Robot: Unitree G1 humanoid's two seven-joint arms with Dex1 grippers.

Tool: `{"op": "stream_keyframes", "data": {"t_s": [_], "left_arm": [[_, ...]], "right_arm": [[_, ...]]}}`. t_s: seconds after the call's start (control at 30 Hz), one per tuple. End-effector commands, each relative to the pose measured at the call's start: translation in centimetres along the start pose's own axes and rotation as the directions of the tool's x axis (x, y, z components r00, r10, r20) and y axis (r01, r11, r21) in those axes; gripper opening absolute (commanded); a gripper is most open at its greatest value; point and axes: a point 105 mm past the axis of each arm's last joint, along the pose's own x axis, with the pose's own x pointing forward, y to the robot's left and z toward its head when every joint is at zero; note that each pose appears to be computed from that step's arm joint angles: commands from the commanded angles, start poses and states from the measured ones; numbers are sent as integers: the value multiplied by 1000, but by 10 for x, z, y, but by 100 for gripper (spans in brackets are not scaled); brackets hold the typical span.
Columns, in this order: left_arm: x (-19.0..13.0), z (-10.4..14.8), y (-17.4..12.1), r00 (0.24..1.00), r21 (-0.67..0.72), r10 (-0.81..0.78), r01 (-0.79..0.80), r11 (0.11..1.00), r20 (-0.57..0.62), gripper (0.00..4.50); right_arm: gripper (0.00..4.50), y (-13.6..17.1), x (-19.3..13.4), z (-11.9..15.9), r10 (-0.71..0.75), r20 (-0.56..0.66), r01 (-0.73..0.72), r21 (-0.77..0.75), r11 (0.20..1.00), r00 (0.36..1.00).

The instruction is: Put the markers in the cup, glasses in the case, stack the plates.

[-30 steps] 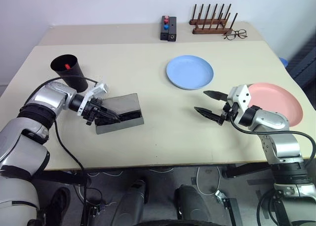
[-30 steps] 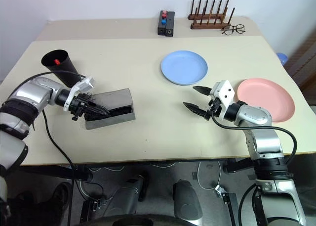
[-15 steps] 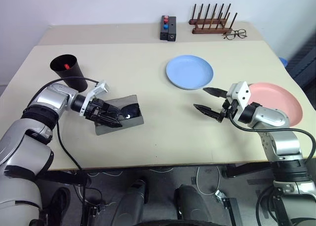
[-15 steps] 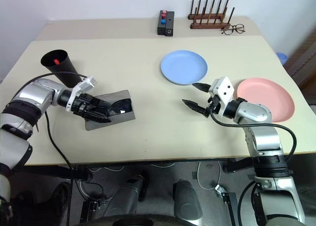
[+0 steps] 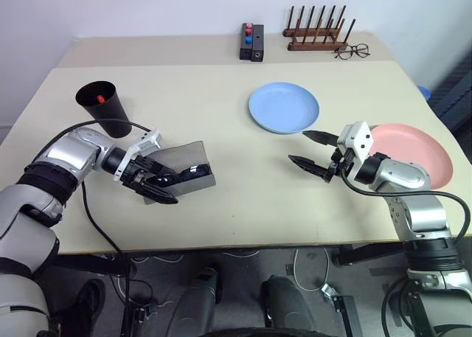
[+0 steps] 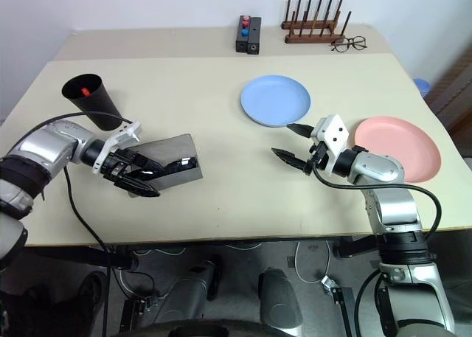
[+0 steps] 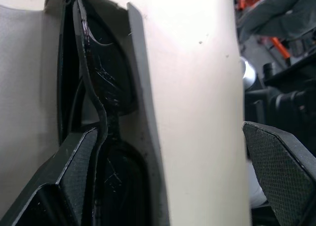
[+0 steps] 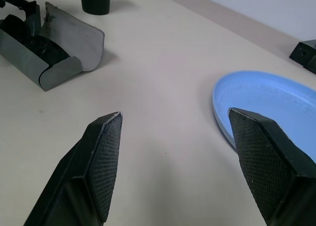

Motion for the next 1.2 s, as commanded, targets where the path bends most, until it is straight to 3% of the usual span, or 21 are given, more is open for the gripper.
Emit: {"op": "stream_keyframes", "data": {"t_s": [0.03, 0.83, 0.93, 1.07, 1.17, 1.2], "left_arm": [[-10, 10, 2, 998, 42, 33, -35, 999, 55, 445], [-44, 57, 9, 974, 195, 154, -186, 963, 168, 445], [-54, 79, 7, 949, 171, 150, -203, 964, 278, 359], [-72, 106, 12, 869, 96, 185, -256, 962, 458, 156], [-78, 105, 30, 821, 91, 328, -414, 906, 468, 1], [-80, 102, 37, 802, 90, 391, -477, 874, 452, 1]], "right_arm": [[348, -3, 2, 15, -4, 39, 5, -40, 999, 999], [348, -1, 8, 14, 5, 50, -3, -37, 999, 999], [348, -2, 9, 14, 6, 51, -5, -37, 999, 999], [348, -2, 9, 13, 8, 54, -6, -38, 999, 999], [348, -2, 9, 13, 8, 55, -6, -41, 999, 998], [348, -2, 9, 13, 8, 55, -6, -41, 999, 998]]}}
